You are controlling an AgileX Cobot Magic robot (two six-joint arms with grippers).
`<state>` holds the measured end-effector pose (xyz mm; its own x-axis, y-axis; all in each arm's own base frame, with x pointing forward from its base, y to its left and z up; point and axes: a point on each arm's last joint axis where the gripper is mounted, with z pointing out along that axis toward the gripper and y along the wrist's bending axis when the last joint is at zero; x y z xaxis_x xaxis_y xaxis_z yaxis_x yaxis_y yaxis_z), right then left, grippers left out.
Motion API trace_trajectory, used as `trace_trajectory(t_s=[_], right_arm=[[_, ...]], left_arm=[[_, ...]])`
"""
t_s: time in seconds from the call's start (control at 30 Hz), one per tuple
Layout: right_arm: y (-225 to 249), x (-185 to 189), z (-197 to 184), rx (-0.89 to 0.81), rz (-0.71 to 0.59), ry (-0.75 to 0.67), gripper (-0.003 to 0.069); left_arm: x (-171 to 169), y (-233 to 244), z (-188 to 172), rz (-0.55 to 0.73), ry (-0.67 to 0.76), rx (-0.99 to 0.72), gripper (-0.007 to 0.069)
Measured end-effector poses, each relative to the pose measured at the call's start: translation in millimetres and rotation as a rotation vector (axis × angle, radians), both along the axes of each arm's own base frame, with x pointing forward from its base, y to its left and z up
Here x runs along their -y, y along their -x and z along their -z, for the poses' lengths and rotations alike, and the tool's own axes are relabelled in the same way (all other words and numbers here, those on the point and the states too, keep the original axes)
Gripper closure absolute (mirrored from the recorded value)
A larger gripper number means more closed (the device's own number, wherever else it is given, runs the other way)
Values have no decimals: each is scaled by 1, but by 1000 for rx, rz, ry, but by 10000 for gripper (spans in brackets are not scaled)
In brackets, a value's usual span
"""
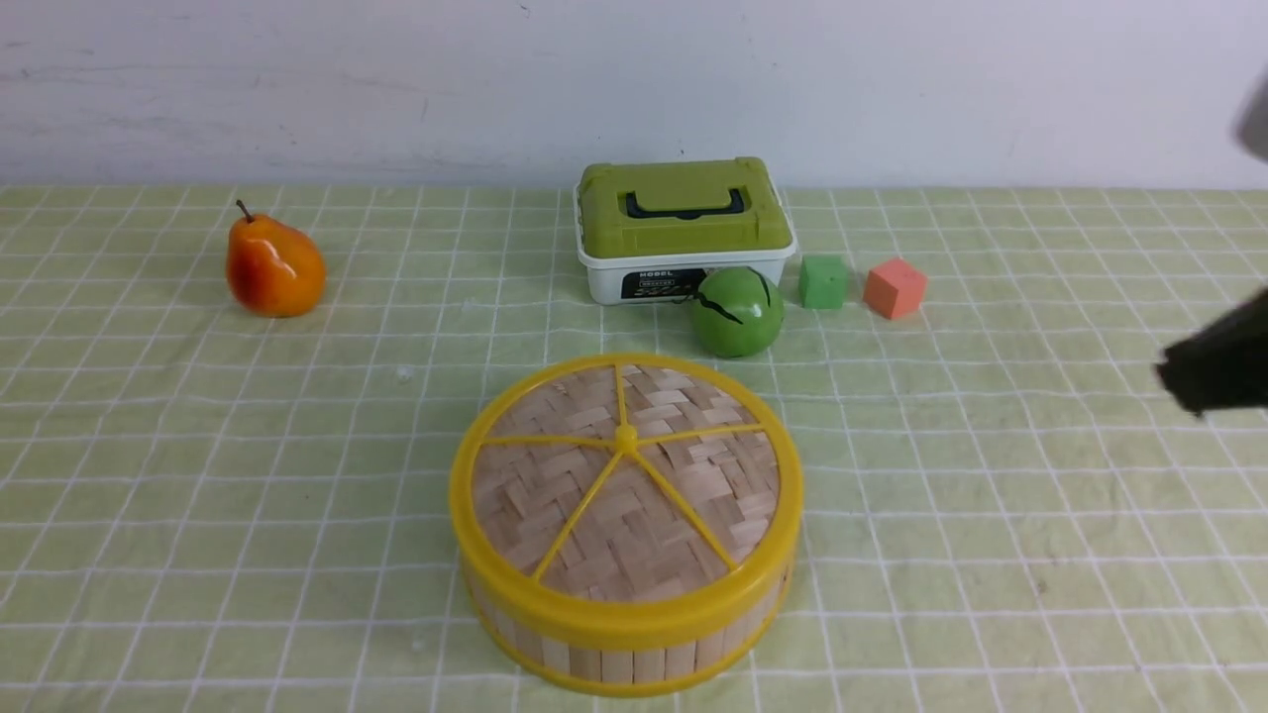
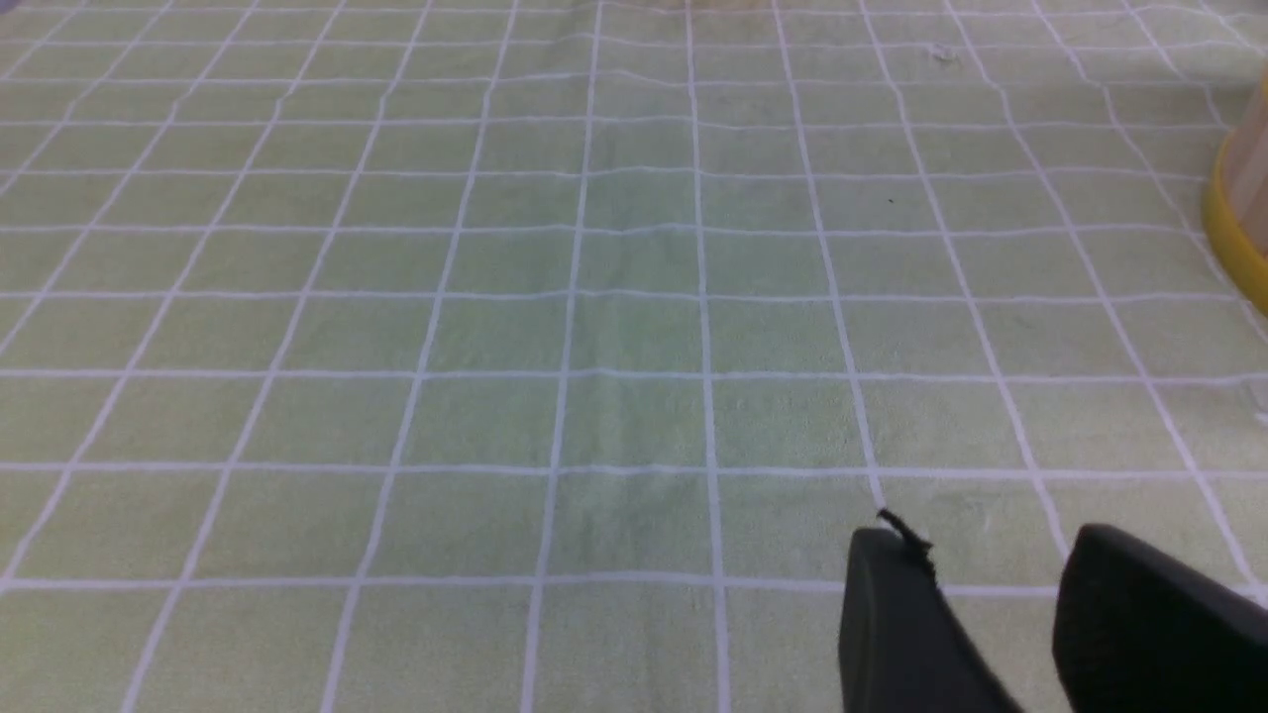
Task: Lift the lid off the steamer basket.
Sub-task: Use the right arm to lift the lid of the steamer
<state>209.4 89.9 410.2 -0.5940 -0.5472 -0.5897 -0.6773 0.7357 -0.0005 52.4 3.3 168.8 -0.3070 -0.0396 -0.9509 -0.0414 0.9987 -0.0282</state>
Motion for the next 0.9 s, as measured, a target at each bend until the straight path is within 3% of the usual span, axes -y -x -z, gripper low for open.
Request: trace_trajectory(t_s=[0.2,0.43,0.53,0.57,0.63,0.67,0.7,0.77,0.9], right_arm=[[-61,-77,11,-49,-68,86,660],[-116,-155,55,-115,-106,112,608],[-127,-179,76,-141,-123,126,504],[-128,-181,78,-143,-123,127,504],[-135,-193,96,-167,-135,145,389],[-136,-194,99,-170,-135,146,380],[-139,-197,108,-188,-135,159,313],[-142,-200,119,-209,-127,175,247],[-149,-203,134,-215,-103,177,206]], left_arm=[[0,0,0,0,0,0,386],[0,0,0,0,0,0,386],[0,0,0,0,0,0,386],[0,0,0,0,0,0,386],[0,0,0,0,0,0,386],[0,0,0,0,0,0,386],[0,0,0,0,0,0,386],[0,0,0,0,0,0,386],[0,0,0,0,0,0,386]])
